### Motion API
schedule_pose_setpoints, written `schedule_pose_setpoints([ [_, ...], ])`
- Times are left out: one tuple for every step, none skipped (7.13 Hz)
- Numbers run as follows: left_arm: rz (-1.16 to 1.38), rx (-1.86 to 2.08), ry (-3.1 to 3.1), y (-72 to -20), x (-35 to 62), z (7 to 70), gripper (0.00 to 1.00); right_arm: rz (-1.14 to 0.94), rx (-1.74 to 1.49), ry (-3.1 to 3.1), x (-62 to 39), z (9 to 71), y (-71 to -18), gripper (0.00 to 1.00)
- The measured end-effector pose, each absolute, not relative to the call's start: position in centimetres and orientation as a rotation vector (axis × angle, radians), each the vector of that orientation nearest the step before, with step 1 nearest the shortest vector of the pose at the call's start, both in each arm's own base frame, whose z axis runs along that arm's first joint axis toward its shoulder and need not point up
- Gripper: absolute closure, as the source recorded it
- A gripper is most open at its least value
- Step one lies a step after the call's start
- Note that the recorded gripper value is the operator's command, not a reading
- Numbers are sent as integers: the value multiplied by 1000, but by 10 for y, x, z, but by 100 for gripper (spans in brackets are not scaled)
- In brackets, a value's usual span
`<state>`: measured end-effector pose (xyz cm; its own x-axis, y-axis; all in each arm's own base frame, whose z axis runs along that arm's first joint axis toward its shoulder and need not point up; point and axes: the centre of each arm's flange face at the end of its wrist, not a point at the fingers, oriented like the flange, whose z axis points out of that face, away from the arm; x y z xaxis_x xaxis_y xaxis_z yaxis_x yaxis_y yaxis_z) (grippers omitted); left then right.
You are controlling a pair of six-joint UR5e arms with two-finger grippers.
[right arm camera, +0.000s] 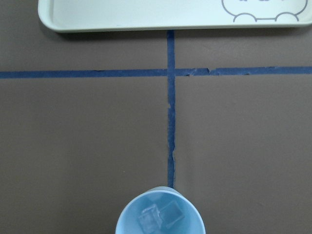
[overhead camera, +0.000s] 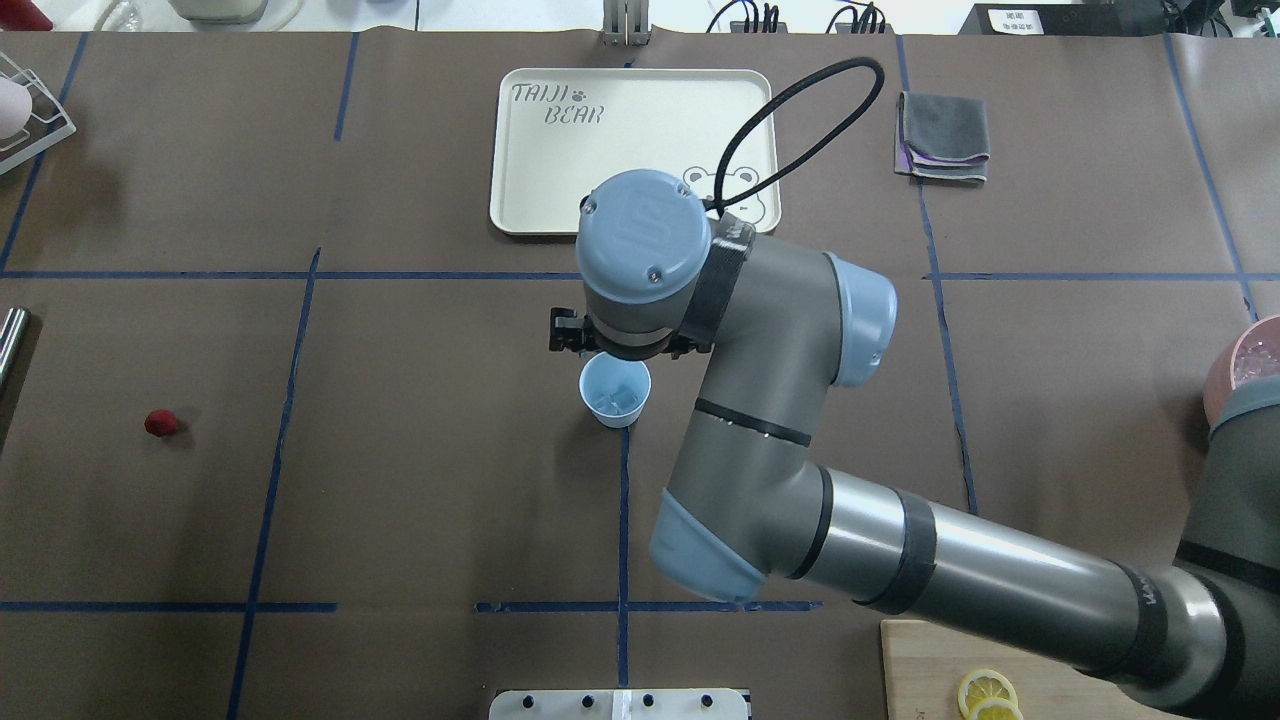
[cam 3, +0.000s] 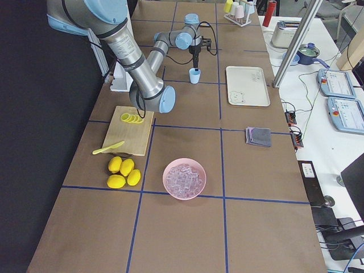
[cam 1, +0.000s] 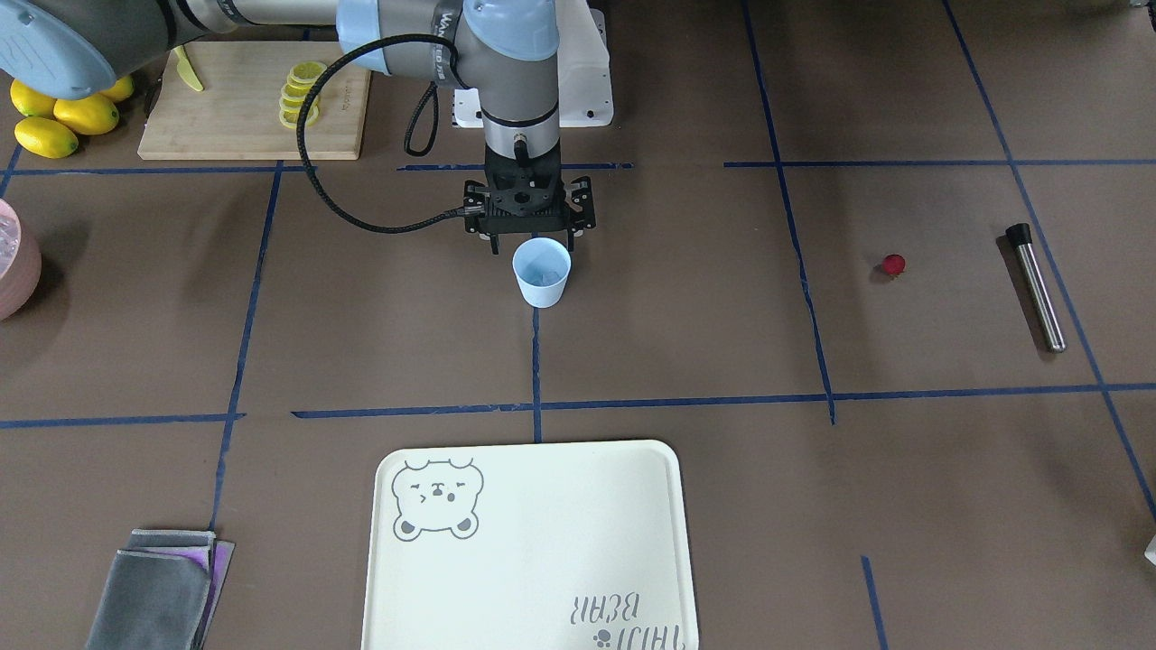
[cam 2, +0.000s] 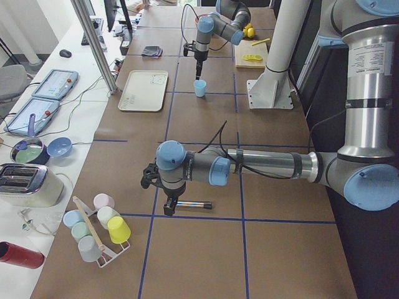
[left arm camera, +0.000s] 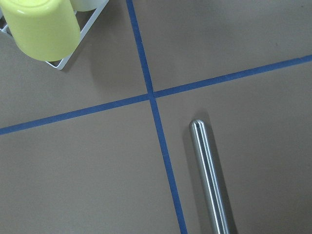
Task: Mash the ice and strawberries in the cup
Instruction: 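Tilt the pink bowl with the right gripper to pour more ice into the cup, then move the pink bowl with the right gripper back away from the cup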
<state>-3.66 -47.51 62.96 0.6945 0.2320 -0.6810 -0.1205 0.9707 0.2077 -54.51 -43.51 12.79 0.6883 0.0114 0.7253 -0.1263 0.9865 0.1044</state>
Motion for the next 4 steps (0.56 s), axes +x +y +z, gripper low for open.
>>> schedule_pose_setpoints([
  [197, 148, 781, -475, -36, 631, 0, 65, 148, -815, -511, 138, -456, 1],
  [196, 145, 783, -474, -36, 632, 0, 42, 149, -828, -463, 154, -481, 1],
  [195, 145, 784, -474, -37, 633, 0, 15, 155, -841, -409, 172, -507, 1],
  [195, 145, 784, -474, -37, 632, 0, -26, 159, -846, -355, 201, -526, 1],
])
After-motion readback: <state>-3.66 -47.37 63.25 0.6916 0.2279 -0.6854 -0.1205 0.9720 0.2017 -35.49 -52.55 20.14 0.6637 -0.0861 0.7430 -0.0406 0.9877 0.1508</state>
